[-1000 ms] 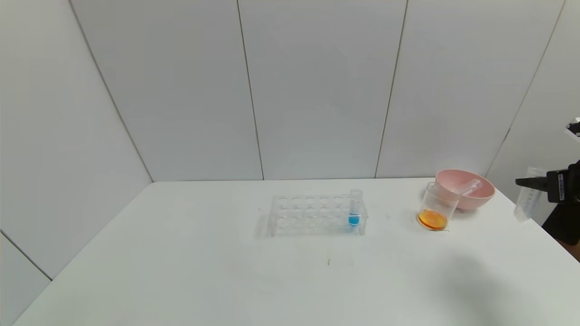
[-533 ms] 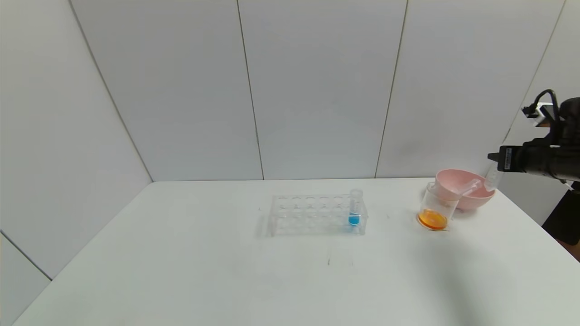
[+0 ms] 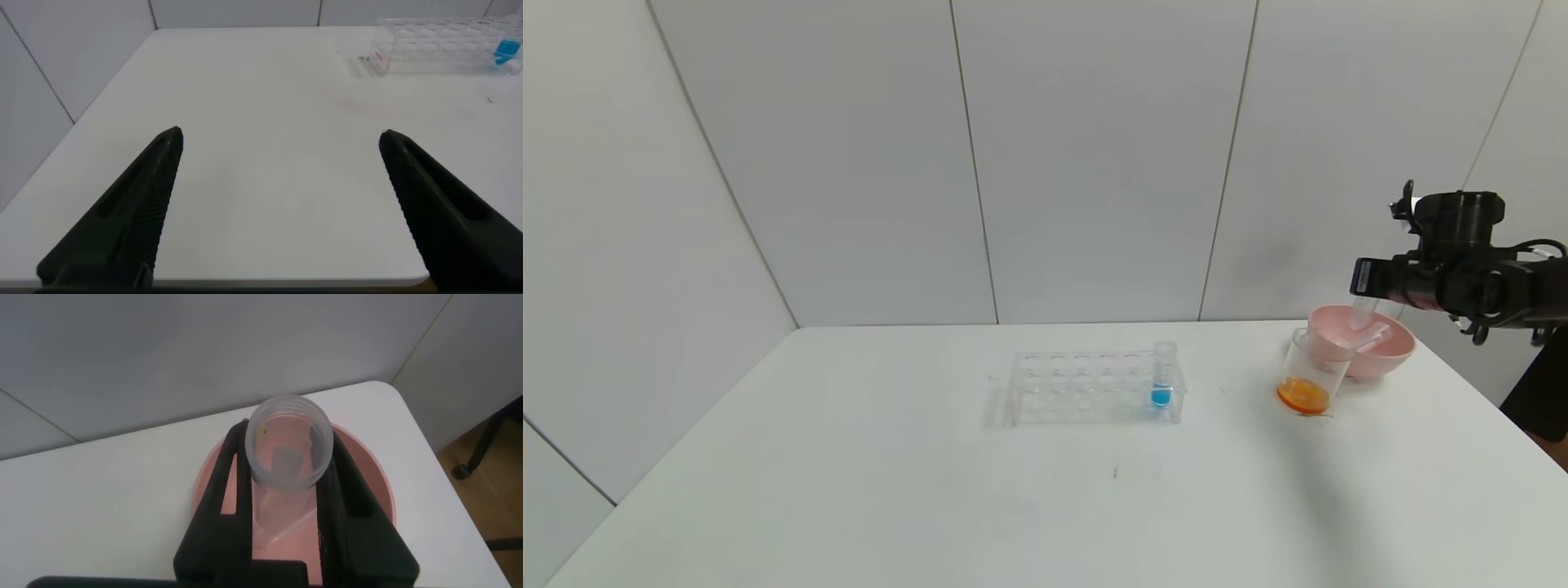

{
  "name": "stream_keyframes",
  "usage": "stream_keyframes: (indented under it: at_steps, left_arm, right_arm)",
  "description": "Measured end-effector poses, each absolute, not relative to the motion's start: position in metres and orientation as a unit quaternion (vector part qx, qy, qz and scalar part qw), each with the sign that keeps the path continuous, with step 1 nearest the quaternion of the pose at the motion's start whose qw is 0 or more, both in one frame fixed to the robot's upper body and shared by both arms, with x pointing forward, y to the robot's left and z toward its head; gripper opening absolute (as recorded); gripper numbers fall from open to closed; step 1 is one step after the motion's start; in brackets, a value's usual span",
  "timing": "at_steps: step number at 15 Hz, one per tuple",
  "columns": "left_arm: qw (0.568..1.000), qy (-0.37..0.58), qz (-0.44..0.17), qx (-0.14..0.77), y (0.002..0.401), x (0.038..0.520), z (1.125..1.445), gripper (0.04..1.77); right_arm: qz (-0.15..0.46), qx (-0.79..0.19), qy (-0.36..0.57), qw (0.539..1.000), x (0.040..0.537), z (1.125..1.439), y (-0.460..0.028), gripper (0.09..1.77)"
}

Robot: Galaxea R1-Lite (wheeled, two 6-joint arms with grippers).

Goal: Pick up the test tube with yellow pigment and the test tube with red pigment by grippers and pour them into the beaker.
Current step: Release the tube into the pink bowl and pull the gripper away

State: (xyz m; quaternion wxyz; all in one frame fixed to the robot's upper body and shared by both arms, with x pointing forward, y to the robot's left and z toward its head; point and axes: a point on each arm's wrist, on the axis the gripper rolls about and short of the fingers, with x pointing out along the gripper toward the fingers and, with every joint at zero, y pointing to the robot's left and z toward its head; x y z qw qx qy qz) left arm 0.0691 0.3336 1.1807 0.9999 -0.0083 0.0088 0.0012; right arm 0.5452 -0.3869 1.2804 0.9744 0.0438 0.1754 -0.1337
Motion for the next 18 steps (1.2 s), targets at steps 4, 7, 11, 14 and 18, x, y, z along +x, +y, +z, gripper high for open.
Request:
stream_keyframes:
  at_steps: [4,7,11,14,18]
  left_arm:
    - [1.0,0.009,0.001,-0.008,0.334,0.069,1.181,1.72]
    - [1.0,0.009,0.001,-0.008,0.334,0.069,1.181,1.72]
    - [1.0,0.009,0.001,-0.008,0.334,0.069,1.181,1.72]
    - [1.0,0.009,0.001,-0.008,0.334,0.069,1.181,1.72]
    - [1.0,0.009,0.001,-0.008,0.334,0.069,1.181,1.72]
  right_arm:
    - [-0.136,0.044,0.187,0.972,0.557,1.263,-0.39,0.51]
    - [-0.138,0.044,0.19,0.971,0.56,1.258,-0.392,0.51]
    - [-0.142,0.044,0.191,0.97,0.56,1.256,-0.396,0.76]
    - [-0.144,0.045,0.19,0.97,0.56,1.257,-0.398,1.06]
    - [-0.143,0.047,0.187,0.971,0.557,1.263,-0.398,1.32]
